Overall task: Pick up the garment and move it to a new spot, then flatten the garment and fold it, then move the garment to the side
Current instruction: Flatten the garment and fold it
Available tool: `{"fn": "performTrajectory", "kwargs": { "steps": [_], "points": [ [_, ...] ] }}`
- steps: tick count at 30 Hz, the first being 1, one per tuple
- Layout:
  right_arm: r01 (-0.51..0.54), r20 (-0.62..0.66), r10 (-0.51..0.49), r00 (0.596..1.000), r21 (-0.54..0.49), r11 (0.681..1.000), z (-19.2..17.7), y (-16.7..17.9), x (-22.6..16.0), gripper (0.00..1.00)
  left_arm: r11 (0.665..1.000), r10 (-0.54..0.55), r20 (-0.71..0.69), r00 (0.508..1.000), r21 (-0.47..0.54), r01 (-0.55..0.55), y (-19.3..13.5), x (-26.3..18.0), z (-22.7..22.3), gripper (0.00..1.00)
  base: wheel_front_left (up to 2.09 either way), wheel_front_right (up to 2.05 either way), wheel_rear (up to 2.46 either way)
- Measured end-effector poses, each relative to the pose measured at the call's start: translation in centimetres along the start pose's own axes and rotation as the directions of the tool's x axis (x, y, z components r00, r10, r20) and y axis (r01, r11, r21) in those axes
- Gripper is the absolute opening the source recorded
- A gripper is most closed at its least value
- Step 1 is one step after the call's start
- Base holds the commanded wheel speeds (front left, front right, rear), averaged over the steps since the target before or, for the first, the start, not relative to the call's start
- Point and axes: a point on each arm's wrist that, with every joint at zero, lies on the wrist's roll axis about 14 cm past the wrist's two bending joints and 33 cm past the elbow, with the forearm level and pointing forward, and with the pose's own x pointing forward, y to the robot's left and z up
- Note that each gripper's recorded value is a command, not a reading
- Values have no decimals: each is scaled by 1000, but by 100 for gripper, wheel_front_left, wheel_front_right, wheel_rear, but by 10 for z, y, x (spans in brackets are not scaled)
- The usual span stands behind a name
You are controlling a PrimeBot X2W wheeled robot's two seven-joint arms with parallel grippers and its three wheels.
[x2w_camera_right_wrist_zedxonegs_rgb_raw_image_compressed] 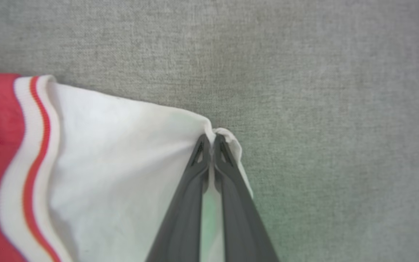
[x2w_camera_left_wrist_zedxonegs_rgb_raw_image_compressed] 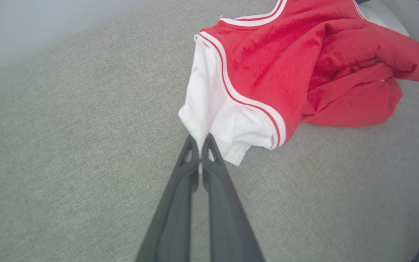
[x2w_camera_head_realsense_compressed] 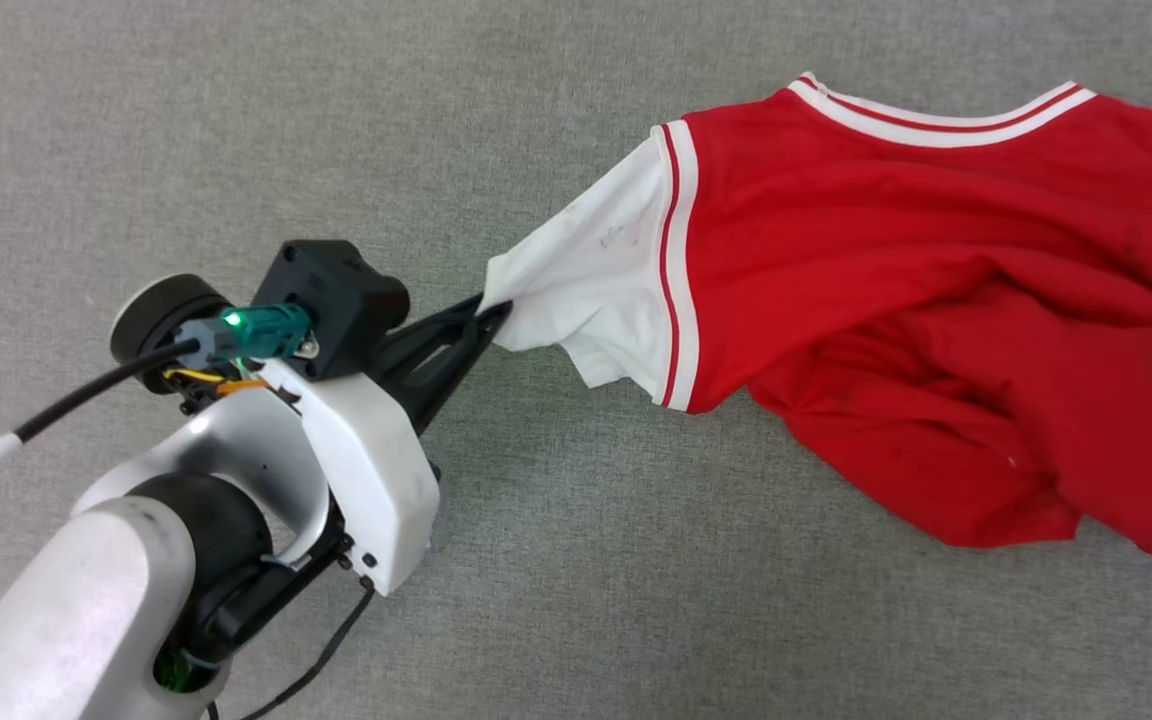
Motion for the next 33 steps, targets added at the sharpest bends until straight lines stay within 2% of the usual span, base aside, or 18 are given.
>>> {"fn": "performTrajectory", "kwargs": {
  "steps": [4, 8, 14, 18, 20, 24, 33],
  "points": [
    [-13, 54, 12, 998, 12, 1000, 5, -1, -12, 0, 1000, 28, 36, 999, 2, -28, 5, -5, 9, 0, 0, 0, 0],
    [-70, 129, 65, 990, 32, 997, 13, 10, -33, 0, 998, 67, 78, 995, 3, -68, 11, -17, 20, 0, 0, 0, 0],
    [-84, 344, 71, 936, 22, 996, 51, 1, -98, 0, 988, 151, 188, 970, -5, -153, 21, -47, 48, 0, 0, 0, 0],
    [-104, 475, 87, 876, 10, 995, 68, -2, -147, 0, 982, 183, 278, 943, -10, -187, 20, -72, 70, 0, 0, 0, 0],
    [-118, 553, 94, 828, 8, 993, 78, -4, -176, 0, 978, 201, 323, 925, -14, -208, 20, -85, 81, 0, 0, 0, 0],
    [-126, 640, 104, 761, -11, 992, 80, -6, -222, 0, 970, 228, 417, 880, -23, -241, 18, -114, 105, 0, 0, 0, 0],
    [-100, 807, 124, 577, -81, 992, 84, -7, -328, 0, 957, 239, 638, 732, -26, -290, 10, -176, 163, 0, 0, 0, 0]
  ]
}}
